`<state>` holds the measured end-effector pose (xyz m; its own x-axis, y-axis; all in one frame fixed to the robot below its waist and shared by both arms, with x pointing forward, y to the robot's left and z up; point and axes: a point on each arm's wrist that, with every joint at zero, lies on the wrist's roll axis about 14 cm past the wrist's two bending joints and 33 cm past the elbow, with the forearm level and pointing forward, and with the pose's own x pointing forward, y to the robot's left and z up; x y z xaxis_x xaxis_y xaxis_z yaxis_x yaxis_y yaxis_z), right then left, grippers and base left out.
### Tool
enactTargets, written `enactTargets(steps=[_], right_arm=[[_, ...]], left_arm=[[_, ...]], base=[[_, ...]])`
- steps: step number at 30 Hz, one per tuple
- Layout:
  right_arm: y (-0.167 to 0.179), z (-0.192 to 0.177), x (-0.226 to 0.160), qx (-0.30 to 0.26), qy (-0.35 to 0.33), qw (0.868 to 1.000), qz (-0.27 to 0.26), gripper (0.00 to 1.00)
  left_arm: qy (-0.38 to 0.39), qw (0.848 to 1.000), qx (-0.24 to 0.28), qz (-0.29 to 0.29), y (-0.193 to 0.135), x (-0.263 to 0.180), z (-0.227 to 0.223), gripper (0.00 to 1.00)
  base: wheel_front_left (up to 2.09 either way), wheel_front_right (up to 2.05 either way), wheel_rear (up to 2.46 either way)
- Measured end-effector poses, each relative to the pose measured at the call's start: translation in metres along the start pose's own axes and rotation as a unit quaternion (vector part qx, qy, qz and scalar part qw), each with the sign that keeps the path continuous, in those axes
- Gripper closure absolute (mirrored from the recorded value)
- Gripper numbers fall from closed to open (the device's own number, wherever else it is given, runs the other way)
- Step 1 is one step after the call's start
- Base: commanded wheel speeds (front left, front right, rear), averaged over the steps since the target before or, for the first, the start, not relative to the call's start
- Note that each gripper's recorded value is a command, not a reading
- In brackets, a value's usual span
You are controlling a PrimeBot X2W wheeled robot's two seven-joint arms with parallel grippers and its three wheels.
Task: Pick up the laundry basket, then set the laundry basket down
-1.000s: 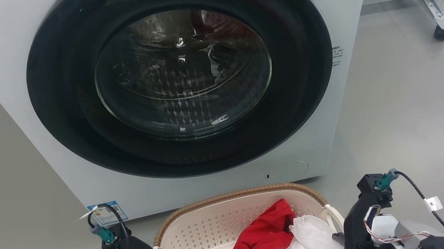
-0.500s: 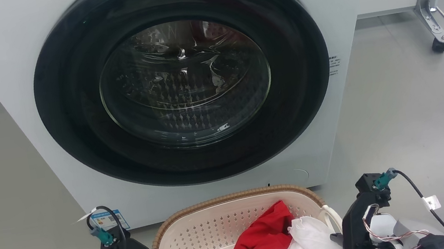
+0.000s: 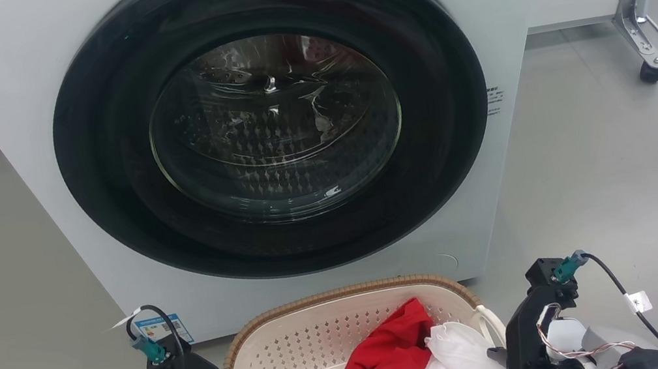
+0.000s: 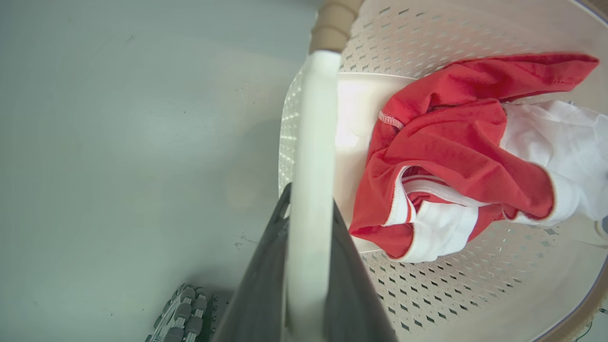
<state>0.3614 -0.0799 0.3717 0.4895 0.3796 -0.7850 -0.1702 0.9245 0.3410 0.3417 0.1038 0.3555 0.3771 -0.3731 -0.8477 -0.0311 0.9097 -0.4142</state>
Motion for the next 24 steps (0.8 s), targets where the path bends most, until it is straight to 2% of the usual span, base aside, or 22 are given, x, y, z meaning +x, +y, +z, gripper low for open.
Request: enactTargets(steps=[24], right_arm=[[-0.0005,-0.0031,0.0028,0.0,0.009,1.0,-0.001,1.0]], left_arm=[[0.002,1.0,-0.007,-0.004,0.0023,0.0034,-0.0049,1.0]], base=[[0.0,0.0,0.0]])
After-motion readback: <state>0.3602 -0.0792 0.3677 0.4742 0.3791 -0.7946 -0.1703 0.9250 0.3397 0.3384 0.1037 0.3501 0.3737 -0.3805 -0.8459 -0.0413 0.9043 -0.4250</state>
